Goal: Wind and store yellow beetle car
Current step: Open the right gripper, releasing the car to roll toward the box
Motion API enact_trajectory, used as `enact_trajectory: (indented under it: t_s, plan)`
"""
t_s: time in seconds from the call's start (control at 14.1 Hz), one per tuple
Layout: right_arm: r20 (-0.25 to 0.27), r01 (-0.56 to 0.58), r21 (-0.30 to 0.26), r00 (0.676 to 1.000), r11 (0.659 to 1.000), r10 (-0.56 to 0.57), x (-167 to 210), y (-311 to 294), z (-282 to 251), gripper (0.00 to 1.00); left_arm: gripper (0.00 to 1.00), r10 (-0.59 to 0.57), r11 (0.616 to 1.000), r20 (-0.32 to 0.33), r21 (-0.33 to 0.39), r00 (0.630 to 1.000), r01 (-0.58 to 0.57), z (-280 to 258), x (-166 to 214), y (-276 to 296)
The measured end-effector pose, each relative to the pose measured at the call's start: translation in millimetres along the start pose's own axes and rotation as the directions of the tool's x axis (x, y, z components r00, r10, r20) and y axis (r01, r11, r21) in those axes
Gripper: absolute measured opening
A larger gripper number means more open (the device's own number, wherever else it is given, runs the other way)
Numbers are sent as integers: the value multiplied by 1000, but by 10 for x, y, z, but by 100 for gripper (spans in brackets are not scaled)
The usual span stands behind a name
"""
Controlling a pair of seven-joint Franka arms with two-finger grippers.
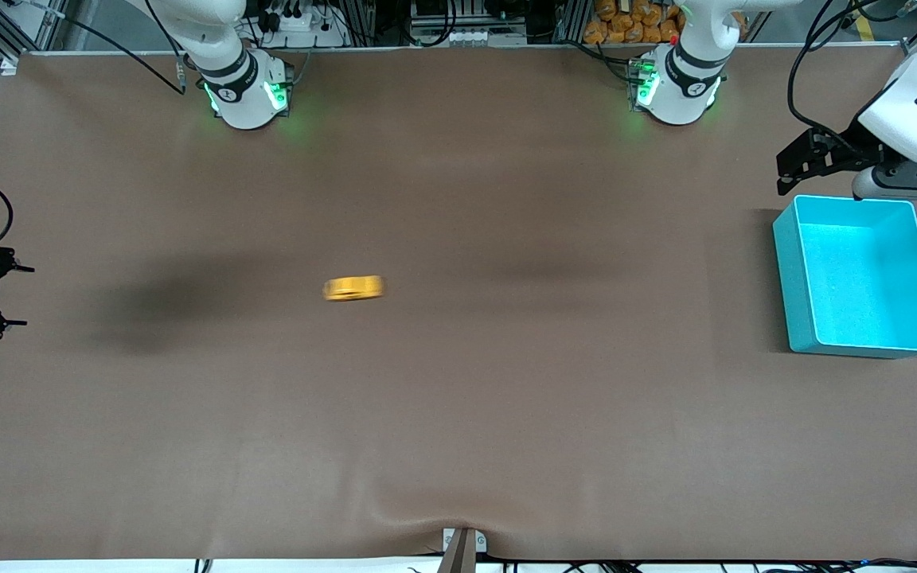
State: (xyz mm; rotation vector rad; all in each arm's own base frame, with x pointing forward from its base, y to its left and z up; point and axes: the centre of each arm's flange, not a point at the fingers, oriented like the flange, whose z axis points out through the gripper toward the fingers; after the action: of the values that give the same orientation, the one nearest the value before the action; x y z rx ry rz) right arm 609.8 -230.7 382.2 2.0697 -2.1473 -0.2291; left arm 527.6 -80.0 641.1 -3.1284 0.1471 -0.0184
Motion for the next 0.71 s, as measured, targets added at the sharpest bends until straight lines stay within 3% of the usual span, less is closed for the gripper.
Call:
enact_trajectory:
  t_s: [0.43,0.71]
  plan:
    - [2,170,0,985,985,-170,-5,96,-242,100,100,0,1000,0,0,1000,0,0,0,0]
    - [-27,354,40,935,935,-353,-144,194,-638,100,100,0,1000,0,0,1000,0,0,0,-1]
